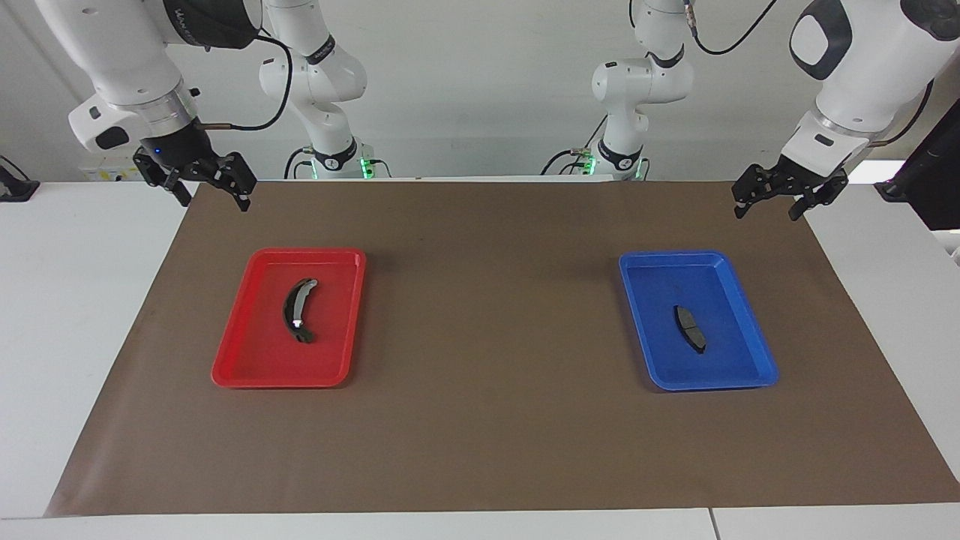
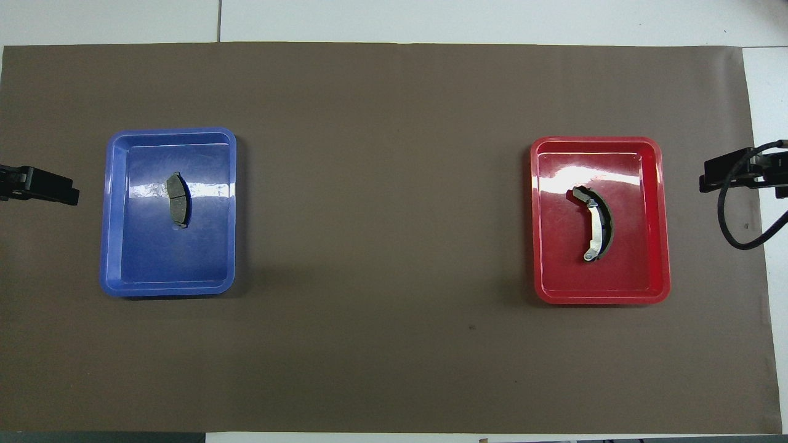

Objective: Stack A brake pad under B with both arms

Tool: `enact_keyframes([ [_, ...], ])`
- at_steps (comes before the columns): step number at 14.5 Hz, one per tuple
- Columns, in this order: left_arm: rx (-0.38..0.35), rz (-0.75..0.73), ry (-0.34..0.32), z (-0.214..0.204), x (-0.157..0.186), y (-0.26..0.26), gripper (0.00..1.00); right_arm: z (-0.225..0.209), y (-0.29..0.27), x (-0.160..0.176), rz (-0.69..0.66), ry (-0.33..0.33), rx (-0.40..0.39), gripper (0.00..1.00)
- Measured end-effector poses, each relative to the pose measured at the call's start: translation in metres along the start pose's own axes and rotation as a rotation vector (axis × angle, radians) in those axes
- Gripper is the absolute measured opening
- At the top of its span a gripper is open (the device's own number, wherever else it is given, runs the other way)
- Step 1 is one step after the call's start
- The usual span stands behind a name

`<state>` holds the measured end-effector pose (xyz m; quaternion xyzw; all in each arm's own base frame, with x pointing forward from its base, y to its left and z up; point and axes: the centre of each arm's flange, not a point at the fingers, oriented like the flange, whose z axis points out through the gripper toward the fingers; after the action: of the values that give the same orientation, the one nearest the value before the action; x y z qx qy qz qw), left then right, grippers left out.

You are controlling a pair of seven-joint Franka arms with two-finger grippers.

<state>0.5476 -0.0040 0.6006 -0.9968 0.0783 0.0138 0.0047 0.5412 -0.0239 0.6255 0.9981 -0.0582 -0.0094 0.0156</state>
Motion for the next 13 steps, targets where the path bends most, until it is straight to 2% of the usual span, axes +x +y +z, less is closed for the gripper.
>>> enact_keyframes([
  [3,0.004,0.014,0.030,0.008,0.002,0.008,0.99,0.000,0.002,0.000,0.004,0.000,0.000,1.00],
  [7,0.008,0.030,0.060,0.043,0.000,0.017,0.99,0.000,0.002,0.000,0.004,0.000,0.000,1.00],
  [13,0.007,-0.031,0.104,0.137,0.005,0.035,0.99,0.001,0.002,0.000,0.004,-0.001,0.000,1.00],
])
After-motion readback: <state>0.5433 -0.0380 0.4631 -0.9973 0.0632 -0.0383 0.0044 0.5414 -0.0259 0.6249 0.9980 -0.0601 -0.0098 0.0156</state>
